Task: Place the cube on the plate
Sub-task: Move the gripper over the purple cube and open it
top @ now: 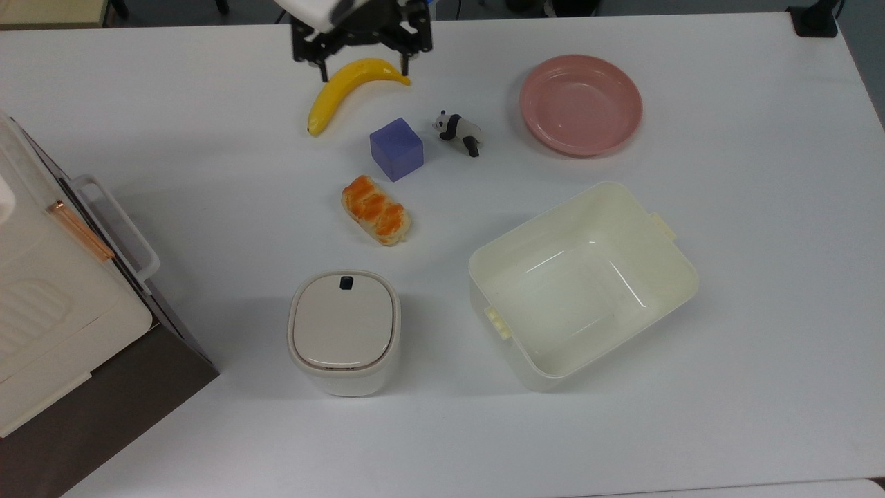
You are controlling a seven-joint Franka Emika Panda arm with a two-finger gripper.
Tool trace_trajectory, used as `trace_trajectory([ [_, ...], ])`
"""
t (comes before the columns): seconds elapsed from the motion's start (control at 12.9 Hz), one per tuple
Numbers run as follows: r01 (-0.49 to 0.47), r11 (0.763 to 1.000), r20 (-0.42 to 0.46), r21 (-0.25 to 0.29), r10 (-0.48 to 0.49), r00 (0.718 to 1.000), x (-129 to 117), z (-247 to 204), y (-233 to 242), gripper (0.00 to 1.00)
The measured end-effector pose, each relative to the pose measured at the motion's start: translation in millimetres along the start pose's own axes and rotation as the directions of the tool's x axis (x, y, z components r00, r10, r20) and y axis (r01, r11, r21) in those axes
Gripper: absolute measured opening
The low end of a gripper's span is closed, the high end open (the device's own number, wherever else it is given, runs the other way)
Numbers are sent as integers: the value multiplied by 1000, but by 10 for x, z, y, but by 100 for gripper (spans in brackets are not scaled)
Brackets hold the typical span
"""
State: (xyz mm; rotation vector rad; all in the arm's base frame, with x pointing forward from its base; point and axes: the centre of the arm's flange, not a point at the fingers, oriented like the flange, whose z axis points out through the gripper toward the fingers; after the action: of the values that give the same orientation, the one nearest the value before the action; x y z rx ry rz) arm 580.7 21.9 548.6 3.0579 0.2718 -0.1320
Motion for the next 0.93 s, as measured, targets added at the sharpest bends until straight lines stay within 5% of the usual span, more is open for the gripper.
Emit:
trace_trajectory([
  [0.93,277,961,106,13,-277,955,-23,922,-1010,100],
])
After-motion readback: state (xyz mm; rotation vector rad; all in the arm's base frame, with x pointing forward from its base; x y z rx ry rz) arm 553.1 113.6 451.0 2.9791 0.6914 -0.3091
